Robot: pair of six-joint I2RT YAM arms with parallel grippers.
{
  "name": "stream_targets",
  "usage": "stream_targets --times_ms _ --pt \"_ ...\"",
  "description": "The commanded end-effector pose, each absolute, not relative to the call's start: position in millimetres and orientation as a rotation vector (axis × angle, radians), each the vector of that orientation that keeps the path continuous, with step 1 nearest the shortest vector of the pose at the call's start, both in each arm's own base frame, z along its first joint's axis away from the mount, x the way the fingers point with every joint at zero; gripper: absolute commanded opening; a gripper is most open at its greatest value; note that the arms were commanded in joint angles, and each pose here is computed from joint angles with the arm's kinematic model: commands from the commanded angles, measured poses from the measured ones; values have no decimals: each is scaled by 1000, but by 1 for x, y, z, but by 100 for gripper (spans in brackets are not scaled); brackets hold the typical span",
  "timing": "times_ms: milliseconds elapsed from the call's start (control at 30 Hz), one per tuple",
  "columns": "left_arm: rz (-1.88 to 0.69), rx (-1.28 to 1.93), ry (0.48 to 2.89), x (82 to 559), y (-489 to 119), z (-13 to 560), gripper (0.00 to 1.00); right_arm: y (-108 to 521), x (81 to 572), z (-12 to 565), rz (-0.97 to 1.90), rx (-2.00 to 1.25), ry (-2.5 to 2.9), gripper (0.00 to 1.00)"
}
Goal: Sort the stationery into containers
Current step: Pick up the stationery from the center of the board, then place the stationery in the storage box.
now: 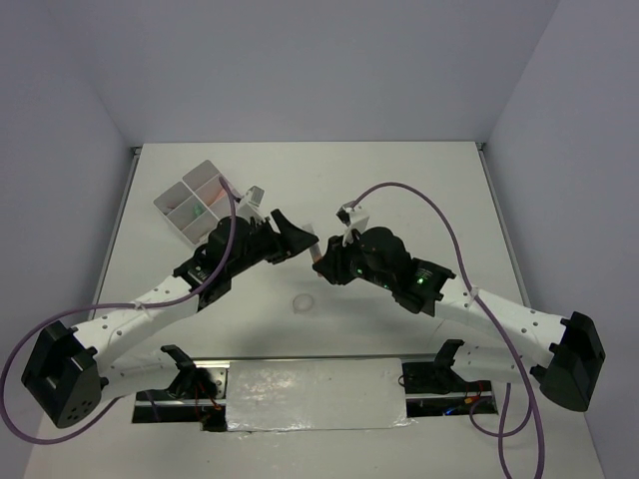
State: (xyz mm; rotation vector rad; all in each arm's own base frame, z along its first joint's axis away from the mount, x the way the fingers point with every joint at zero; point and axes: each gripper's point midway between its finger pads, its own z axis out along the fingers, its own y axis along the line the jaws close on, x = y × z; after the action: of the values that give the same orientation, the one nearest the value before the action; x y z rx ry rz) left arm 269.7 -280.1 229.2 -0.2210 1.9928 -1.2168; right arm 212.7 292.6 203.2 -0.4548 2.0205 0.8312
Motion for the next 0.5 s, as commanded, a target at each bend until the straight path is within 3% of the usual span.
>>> stream_targets --times_ms 0,133,200,267,300,333,367,400,467 --pt "-1221 -197 1894 280 -283 259 57 303 210 221 889 -471 1968 0" --pt "-1216 -162 1899 285 -289 257 38 311 201 226 936 -537 1933 0" --pt "-1217 -137 1889 287 -292 258 34 312 200 224 928 -562 1940 0" --pt "-1211 -101 1883 288 -295 259 15 310 201 218 912 -567 1952 2" --pt "-1200 -95 1880 289 -294 261 6 309 201 218 907 -558 1953 28" --pt "-1167 -111 1877 293 -291 261 0 305 202 219 898 -536 1950 43" --pt "-1118 -101 1887 296 -286 256 0 300 206 214 870 -507 1952 54" --pt "-1081 -96 1880 298 -282 260 0 295 206 219 862 -483 1935 76" --pt "-863 -132 1851 317 -255 261 0 282 211 213 803 -437 1954 88"
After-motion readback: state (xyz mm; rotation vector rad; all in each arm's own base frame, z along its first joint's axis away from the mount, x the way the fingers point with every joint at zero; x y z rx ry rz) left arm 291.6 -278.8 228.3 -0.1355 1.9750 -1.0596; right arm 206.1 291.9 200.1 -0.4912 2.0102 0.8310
